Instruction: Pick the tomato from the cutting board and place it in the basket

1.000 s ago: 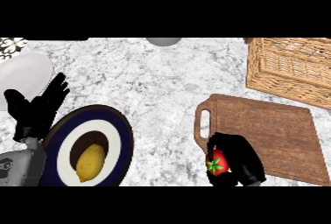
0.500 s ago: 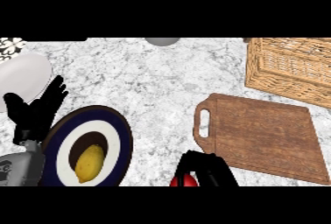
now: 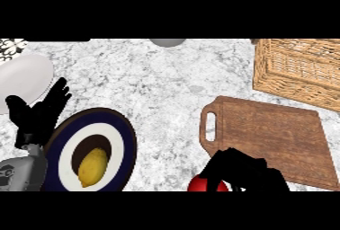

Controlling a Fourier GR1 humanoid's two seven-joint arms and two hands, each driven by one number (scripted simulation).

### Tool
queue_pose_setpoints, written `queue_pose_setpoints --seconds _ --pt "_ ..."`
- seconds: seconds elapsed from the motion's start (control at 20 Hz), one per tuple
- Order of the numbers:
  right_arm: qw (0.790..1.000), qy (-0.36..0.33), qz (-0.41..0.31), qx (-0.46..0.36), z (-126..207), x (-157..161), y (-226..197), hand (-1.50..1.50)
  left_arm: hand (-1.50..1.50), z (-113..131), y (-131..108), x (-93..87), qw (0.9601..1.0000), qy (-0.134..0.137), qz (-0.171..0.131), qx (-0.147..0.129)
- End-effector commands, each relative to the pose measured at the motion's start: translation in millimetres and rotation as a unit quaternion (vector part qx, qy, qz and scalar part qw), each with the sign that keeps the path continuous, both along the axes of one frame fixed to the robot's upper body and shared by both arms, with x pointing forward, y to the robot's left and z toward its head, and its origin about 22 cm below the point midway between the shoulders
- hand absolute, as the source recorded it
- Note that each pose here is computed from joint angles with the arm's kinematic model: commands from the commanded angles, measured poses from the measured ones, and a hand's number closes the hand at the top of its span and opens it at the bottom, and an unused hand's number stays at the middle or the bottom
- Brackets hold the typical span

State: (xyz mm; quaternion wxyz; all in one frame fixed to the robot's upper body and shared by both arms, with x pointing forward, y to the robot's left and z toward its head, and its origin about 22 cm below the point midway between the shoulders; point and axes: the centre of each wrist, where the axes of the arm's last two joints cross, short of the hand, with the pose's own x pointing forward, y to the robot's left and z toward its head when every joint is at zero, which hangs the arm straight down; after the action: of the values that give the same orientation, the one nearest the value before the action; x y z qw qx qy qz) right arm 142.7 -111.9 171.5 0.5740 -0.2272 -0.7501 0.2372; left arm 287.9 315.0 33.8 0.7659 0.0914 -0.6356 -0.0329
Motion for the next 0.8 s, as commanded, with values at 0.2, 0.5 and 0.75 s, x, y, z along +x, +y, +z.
queue_pose_setpoints --seconds 0.2,0.5,0.75 --pt "0.997 -0.032 -0.076 -0.009 65.8 37.7 2.5 1.5 0.0 8.9 0.3 -2.2 0.9999 0.0 -0.015 0.001" --pt "0.991 -0.056 -0.121 0.0 107.3 73.4 -22.7 1.5 0.0 17.2 -11.8 13.5 1.0 -0.003 0.005 -0.002" --pt "0.982 -0.06 -0.18 -0.018 129.8 115.2 -41.2 1.5 0.0 -7.9 2.3 -4.9 1.0 -0.003 -0.006 -0.004"
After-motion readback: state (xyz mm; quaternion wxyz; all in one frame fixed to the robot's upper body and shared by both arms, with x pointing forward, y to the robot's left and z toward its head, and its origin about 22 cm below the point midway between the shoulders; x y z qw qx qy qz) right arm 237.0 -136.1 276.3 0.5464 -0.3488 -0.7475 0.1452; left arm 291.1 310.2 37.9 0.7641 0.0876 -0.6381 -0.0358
